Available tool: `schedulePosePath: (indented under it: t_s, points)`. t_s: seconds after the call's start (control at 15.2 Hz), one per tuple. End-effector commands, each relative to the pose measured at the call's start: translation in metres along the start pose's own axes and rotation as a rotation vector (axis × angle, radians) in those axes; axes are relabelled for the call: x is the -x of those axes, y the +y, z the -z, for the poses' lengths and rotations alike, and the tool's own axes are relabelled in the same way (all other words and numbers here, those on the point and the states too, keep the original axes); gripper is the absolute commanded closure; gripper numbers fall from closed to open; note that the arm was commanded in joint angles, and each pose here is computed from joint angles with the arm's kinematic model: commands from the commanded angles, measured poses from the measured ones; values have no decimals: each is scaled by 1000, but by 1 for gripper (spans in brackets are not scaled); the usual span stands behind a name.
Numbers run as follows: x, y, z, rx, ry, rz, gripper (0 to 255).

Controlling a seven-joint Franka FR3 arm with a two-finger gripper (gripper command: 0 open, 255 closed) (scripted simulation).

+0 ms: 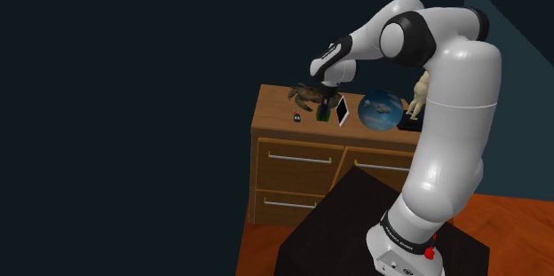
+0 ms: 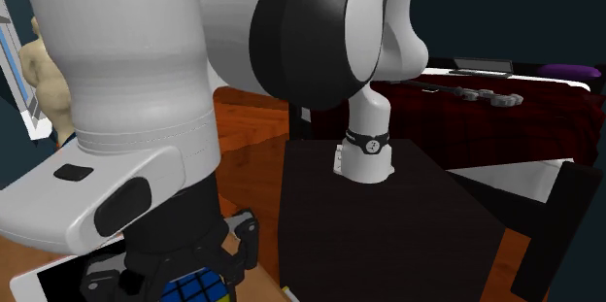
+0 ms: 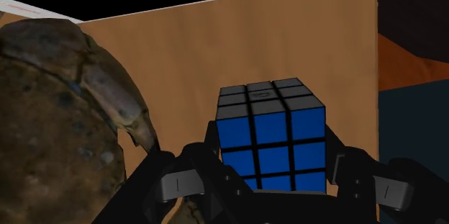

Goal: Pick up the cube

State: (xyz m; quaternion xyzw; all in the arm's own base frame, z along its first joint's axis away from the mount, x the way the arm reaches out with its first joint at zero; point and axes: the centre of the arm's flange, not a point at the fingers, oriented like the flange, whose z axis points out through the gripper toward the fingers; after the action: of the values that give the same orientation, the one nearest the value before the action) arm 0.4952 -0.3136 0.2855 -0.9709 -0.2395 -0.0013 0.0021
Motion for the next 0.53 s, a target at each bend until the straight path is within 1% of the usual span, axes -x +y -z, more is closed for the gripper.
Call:
schedulePosePath:
  t_s: [0.0,0.46]
  points:
    - [1,0,11,0,0,0,255]
    - [1,0,48,0,0,0,255]
